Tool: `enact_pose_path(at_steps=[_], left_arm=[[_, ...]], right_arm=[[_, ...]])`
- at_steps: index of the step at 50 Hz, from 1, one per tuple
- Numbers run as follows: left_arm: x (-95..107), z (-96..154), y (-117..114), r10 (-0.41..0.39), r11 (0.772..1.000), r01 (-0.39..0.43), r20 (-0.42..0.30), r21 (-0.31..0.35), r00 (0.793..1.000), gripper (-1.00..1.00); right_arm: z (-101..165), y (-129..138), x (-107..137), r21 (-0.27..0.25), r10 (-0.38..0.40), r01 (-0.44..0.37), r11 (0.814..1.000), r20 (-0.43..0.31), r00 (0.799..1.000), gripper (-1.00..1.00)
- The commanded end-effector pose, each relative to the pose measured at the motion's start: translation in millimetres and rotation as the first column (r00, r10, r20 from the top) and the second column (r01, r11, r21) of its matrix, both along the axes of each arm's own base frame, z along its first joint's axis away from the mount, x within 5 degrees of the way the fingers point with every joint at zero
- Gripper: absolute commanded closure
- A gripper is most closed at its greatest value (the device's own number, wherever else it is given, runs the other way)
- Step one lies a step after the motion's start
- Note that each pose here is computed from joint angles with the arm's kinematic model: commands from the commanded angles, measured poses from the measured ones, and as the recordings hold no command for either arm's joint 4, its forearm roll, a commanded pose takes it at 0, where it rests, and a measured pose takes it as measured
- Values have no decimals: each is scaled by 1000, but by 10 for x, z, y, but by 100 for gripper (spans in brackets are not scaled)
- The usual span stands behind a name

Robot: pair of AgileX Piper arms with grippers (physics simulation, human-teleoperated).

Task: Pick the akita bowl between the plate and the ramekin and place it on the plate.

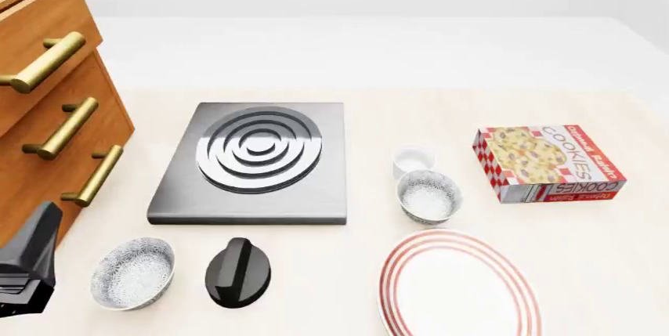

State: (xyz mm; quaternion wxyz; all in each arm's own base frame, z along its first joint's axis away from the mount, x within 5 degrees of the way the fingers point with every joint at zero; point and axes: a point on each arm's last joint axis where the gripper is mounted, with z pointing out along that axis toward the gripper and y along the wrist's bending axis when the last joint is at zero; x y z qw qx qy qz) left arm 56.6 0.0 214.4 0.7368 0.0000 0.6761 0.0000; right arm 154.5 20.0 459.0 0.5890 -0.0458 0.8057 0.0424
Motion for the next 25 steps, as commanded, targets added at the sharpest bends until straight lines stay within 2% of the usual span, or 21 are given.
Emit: enact_pose_path(at_steps=[1,6,8,11,12,15,18,19,25], left_arm=[[0,0,0,0,1000,0,0,0,1000,-100],[0,0,0,0,1000,0,0,0,1000,-100],[0,0,0,0,1000,0,0,0,1000,-100],[0,0,0,0,1000,0,0,0,1000,-100],[0,0,0,0,1000,0,0,0,1000,-100],[0,0,0,0,1000,0,0,0,1000,-100],[0,0,0,0,1000,0,0,0,1000,-100],[0,0,0,0,1000,0,0,0,1000,-100],[0,0,0,0,1000,0,0,0,1000,-100]], right_arm=[[86,26,183,-12,2,-3,1000,-84,996,-100],[-12,66,344,-4,4,-4,1000,-160,987,-100],[-56,216,442,38,51,-44,998,-203,978,-100],[-49,193,477,37,38,-31,999,-208,978,-100],[-92,246,536,48,50,-40,998,-234,971,-100],[-133,262,607,47,48,-38,998,-253,966,-100],[-77,115,600,30,-7,14,999,-224,975,-100],[-160,210,687,58,14,1,998,-265,964,-100],[-280,144,784,36,-15,26,999,-289,957,-100]])
